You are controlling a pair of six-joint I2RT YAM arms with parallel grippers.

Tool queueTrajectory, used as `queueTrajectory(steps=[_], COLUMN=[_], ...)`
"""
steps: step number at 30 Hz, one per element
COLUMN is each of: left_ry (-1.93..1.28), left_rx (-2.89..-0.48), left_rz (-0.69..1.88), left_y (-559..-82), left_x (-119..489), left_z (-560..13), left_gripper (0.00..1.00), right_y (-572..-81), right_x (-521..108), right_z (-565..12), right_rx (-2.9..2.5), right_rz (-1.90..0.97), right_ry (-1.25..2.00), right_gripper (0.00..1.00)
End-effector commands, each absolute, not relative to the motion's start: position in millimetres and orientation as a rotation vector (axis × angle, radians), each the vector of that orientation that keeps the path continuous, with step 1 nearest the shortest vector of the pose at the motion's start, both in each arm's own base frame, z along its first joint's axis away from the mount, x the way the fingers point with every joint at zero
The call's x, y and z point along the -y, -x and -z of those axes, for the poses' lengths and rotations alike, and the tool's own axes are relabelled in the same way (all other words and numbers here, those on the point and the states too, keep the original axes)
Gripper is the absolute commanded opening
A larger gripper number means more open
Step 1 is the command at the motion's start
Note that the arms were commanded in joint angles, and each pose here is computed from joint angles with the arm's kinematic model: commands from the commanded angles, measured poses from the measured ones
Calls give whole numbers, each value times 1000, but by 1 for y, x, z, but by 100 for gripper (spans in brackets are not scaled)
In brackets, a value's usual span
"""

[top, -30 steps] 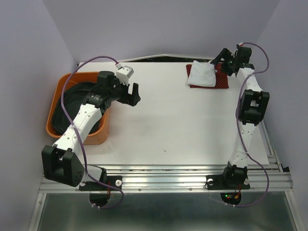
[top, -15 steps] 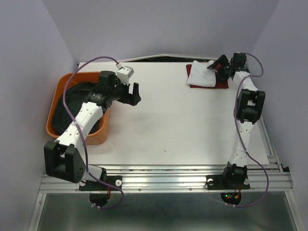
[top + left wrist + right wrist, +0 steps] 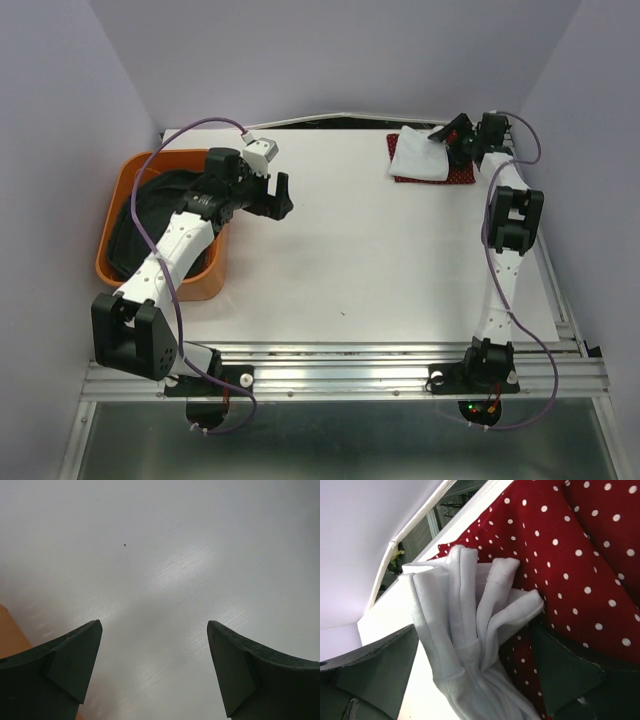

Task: Fold and stack the skirts
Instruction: Neatly place the folded skirt to the corner

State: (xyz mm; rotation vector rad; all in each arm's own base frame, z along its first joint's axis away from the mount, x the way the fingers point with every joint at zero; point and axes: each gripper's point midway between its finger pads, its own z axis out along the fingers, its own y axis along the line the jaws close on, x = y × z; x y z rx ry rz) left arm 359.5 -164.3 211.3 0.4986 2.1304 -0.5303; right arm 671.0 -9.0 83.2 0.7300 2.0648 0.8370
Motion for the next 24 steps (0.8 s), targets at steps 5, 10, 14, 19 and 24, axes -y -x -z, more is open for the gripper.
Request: queueTrajectory(steps=[5, 10, 14, 19, 24], left_ry=[-503, -507, -508, -517, -526], left_rx=[-2105, -2112, -2116, -2121, -2133], left_rz=[543, 550, 563, 573, 582], left_y=[-363, -361, -360, -360, -360], left_x=[165, 166, 167, 169, 170], left_z=[-212, -209, -207, -204, -200], left_gripper=[98, 98, 98, 98, 98], right_y=[-699, -704, -709, -717, -725], right_x=[8, 4, 0, 7, 25], right_z=[-112, -132, -162, -158, -134], right_rx=[-1921, -1840, -1735, -1721, -1741], right_rz=[-866, -867, -849, -747, -580], right_ry=[-575, -420, -261, -164, -118], right_gripper=[94, 90, 81, 57, 40])
